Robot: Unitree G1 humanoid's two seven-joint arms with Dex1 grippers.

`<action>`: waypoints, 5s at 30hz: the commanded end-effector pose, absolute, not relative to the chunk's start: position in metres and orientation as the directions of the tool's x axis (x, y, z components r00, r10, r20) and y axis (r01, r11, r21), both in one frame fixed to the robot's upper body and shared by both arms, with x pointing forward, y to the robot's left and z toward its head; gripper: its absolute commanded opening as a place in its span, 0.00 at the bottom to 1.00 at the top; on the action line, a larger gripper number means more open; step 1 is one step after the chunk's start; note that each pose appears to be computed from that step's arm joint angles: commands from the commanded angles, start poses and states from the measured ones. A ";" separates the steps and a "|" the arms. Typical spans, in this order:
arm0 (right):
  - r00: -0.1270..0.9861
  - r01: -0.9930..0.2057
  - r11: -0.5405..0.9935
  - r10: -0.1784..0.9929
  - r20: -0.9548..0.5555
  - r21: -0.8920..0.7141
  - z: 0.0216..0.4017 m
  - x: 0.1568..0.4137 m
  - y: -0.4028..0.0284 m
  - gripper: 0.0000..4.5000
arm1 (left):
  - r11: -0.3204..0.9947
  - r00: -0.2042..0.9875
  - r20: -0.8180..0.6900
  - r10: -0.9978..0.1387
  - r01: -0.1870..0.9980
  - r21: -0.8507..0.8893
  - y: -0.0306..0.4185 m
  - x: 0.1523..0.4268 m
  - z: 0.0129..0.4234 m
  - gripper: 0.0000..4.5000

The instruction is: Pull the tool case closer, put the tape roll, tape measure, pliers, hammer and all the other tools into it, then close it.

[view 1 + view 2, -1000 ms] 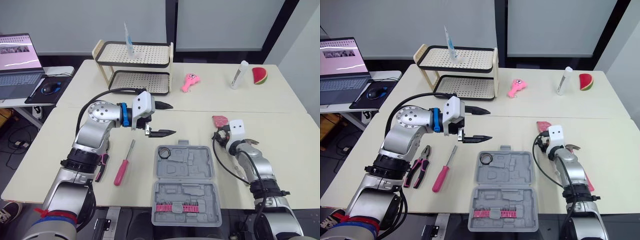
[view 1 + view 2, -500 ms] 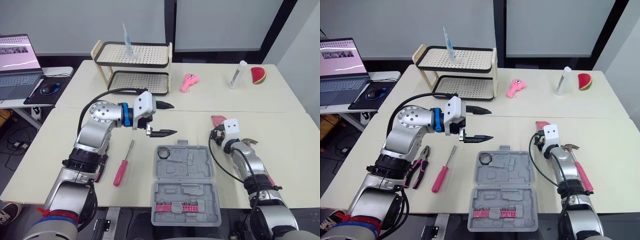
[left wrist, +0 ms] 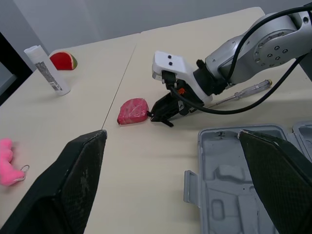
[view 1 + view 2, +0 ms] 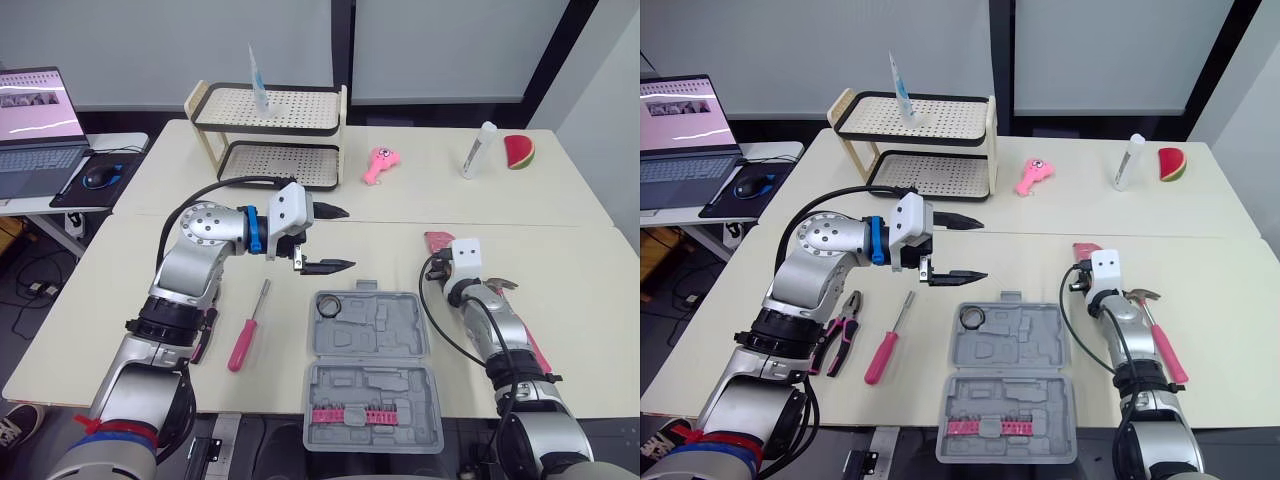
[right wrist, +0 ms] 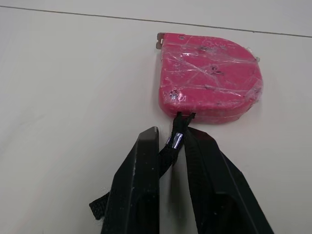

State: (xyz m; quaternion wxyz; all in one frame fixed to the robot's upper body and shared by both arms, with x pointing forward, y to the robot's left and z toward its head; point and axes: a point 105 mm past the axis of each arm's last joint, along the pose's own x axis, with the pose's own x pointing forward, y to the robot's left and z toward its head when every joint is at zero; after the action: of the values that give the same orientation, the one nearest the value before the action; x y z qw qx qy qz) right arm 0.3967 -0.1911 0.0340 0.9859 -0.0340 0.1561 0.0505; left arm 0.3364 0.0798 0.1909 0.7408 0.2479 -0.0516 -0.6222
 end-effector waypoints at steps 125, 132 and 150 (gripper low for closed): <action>0.129 -0.952 -0.125 0.666 -0.735 -0.280 0.029 0.215 -0.227 0.99 | -0.274 -0.193 -0.326 -0.925 0.935 0.224 0.036 0.218 0.136 1.00; 0.119 -0.947 -0.150 0.661 -0.741 -0.286 0.025 0.220 -0.224 0.99 | -0.270 -0.188 -0.327 -0.926 0.936 0.228 0.030 0.217 0.142 1.00; 0.158 -0.953 -0.083 0.687 -0.709 -0.292 0.042 0.227 -0.222 0.70 | -0.190 -0.091 -0.316 -0.944 0.936 0.297 0.033 0.236 0.149 1.00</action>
State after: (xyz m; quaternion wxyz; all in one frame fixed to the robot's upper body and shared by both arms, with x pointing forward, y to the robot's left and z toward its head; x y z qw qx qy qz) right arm 0.2197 -0.2208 0.0246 0.6400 -0.3801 0.1891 0.6405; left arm 0.2283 0.0298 0.1412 0.6257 0.2102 0.0162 -0.7510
